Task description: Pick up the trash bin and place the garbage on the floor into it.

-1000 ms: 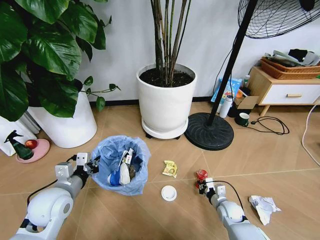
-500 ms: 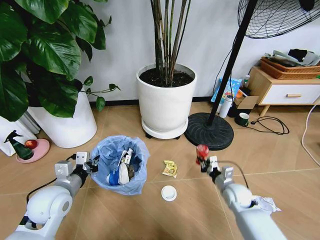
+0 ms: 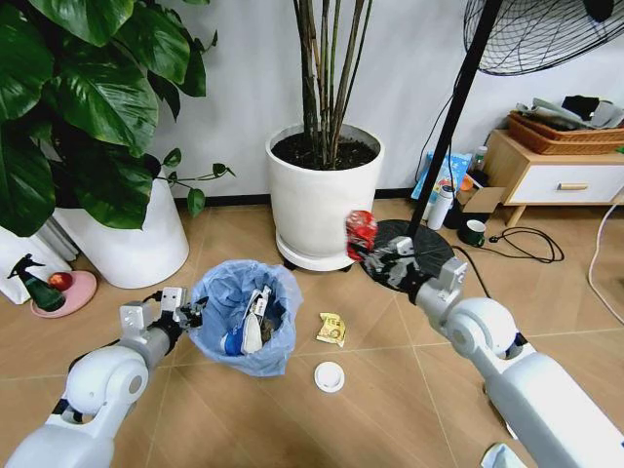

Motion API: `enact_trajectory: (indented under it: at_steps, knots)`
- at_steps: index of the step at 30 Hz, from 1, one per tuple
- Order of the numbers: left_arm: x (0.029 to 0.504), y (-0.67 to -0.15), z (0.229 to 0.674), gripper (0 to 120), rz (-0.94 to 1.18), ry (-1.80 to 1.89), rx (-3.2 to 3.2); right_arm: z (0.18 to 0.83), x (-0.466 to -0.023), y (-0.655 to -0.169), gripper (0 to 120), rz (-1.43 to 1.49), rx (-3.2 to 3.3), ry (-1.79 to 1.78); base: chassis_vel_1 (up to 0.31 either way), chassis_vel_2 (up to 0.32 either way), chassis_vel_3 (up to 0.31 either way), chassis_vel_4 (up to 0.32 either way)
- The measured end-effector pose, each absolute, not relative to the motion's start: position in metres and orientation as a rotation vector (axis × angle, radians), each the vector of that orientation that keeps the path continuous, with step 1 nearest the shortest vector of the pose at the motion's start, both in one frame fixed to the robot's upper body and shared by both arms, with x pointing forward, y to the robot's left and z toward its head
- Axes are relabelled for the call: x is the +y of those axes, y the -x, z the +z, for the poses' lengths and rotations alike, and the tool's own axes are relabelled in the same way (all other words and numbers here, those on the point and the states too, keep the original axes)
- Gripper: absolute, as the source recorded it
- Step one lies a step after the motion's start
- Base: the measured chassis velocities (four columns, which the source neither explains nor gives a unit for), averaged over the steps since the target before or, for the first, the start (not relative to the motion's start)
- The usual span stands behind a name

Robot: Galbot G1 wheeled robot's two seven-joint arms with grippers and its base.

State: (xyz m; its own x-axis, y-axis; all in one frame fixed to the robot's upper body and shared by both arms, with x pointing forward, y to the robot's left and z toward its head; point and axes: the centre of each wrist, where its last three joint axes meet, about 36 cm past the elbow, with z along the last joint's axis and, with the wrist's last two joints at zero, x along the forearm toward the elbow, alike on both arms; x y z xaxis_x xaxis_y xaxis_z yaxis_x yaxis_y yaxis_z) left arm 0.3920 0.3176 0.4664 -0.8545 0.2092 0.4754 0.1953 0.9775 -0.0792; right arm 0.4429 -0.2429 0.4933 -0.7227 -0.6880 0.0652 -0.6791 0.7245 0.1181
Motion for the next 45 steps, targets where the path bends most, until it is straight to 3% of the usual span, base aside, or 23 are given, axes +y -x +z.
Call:
enact_trajectory:
  at_steps: [13,23,45]
  knots:
    - [0.309,-0.42,0.471,0,0.035,0.367,-2.623,0.516,-0.155,-0.466,1,-0.15,-2.657,-1.447,0.0,0.0,0.0,0.0]
    - [0.305,-0.428,0.468,0,0.042,0.374,-2.622,0.495,-0.138,-0.465,1,-0.109,-2.585,-1.464,0.0,0.0,0.0,0.0]
    - [0.304,-0.43,0.468,0,0.048,0.364,-2.628,0.49,-0.138,-0.468,81,-0.074,-2.64,-1.37,0.0,0.0,0.0,0.0]
